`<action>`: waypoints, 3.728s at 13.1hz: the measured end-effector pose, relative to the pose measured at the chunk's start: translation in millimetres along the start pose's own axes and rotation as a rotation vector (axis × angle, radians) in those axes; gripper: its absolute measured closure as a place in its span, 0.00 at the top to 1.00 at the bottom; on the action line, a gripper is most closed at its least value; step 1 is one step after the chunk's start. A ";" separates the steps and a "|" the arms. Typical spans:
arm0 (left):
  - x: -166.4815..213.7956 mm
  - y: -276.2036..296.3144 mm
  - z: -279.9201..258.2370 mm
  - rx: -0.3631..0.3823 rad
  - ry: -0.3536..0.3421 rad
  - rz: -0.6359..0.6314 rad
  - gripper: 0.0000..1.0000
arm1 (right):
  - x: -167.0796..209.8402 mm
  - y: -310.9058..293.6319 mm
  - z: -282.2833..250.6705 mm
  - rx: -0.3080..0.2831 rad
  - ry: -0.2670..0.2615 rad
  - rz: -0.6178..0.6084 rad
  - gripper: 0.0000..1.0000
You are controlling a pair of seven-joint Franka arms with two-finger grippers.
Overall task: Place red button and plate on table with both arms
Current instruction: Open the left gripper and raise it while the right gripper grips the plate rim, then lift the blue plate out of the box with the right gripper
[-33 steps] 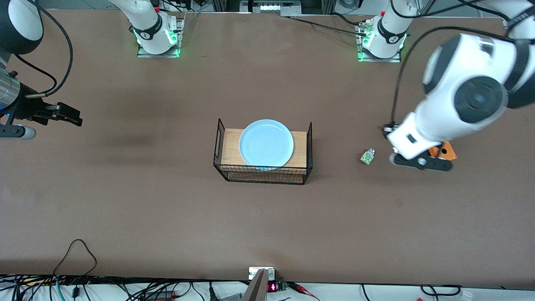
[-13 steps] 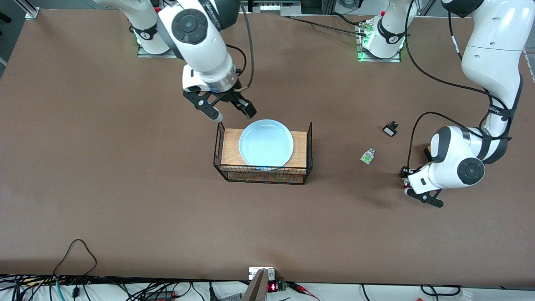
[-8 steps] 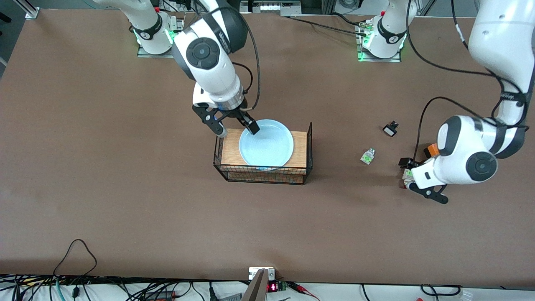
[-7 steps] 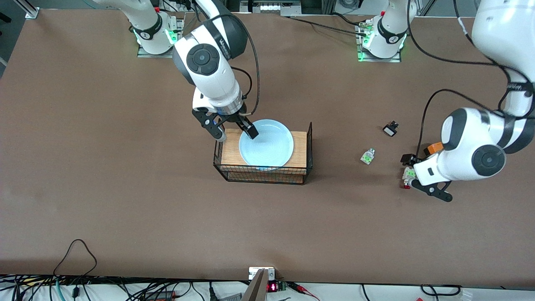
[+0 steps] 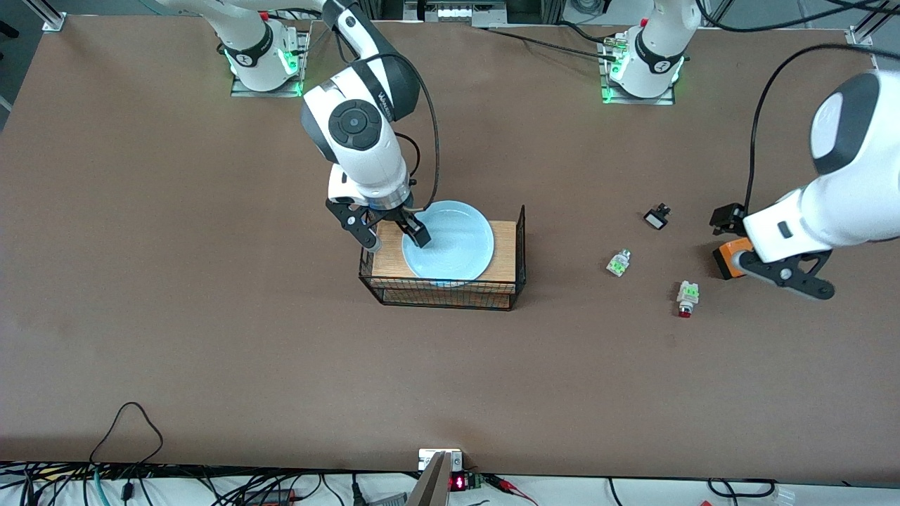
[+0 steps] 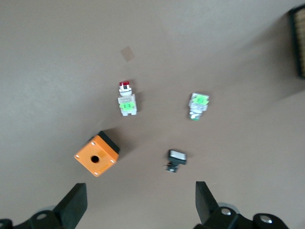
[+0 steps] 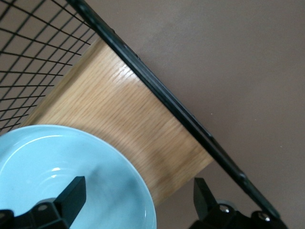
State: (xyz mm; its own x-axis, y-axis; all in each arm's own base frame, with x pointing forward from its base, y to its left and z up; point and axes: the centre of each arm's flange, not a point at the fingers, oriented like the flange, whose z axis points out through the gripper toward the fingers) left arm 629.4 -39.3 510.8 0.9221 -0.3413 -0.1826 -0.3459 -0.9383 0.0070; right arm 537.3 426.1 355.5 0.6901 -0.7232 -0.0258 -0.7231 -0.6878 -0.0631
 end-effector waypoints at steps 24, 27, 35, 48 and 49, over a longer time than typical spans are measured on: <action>-74.9 22.5 -37.6 0.002 0.157 -0.223 1.00 | -25.4 -4.9 6.7 0.010 -0.002 -0.036 0.50; -74.9 22.3 -37.5 0.003 0.157 -0.223 1.00 | -25.7 -4.9 7.7 0.009 -0.002 -0.039 0.14; -74.4 24.1 -37.8 0.020 0.155 -0.216 1.00 | -33.6 -7.1 -16.8 0.043 -0.005 -0.060 0.03; -73.4 30.5 -39.2 0.022 0.154 -0.206 1.00 | 99.9 91.0 -226.7 0.037 -0.039 -0.254 0.03; -73.3 31.0 -39.3 0.022 0.154 -0.206 1.00 | 128.8 105.8 -226.8 0.010 -0.054 -0.303 0.03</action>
State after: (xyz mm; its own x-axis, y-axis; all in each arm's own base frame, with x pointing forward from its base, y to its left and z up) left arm 557.9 -45.5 563.1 0.9884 -0.1497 -0.0260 -0.1506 -0.9879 -0.0368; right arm 543.4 246.1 571.7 0.8748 -0.4810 -0.0570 -0.4843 -0.8707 -0.0858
